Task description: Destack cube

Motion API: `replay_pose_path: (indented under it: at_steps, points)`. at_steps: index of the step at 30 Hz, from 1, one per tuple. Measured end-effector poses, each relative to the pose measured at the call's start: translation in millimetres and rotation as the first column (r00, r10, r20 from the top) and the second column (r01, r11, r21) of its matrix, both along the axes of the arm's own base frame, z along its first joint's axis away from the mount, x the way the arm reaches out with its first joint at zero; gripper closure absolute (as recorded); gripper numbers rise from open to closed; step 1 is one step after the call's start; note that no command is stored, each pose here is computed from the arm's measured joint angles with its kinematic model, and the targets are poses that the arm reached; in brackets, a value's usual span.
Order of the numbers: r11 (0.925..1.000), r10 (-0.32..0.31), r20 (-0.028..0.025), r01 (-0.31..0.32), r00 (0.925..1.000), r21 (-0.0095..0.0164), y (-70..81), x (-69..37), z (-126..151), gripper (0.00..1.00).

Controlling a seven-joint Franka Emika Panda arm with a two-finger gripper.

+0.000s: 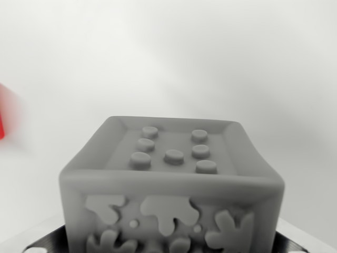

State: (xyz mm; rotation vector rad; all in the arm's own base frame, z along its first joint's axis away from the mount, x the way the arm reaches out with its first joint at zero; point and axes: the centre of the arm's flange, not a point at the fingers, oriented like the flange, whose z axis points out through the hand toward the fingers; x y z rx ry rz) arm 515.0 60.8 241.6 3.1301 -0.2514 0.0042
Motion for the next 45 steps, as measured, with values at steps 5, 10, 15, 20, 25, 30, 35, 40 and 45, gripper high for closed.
replay_pose_path:
  at_steps: [5,10,15,20,25,30,35,40,45]
  points:
    - [1.0000,-0.003,-0.0003,0.003,1.0000,-0.0005,-8.3,6.1,-1,1.00]
    - [1.0000,-0.007,0.0006,0.007,1.0000,-0.0006,-15.7,11.7,-2,1.00]
    - [0.9999,-0.011,0.0004,0.011,0.9999,-0.0010,-23.7,17.2,-4,1.00]
    - [0.9999,-0.015,0.0010,0.015,0.9999,-0.0011,-31.7,23.2,-5,1.00]
    - [0.9998,-0.018,0.0005,0.018,0.9998,-0.0013,-39.1,28.6,-6,1.00]
    - [0.9998,-0.022,0.0009,0.022,0.9998,-0.0014,-47.2,35.1,-6,1.00]
    - [0.9996,-0.028,-0.0002,0.028,0.9996,-0.0014,-56.3,40.9,-9,1.00]
    - [0.9995,-0.031,0.0000,0.031,0.9995,-0.0014,-63.2,46.0,-9,1.00]
    - [0.9994,-0.035,-0.0006,0.035,0.9994,-0.0014,-71.1,51.8,-10,1.00]
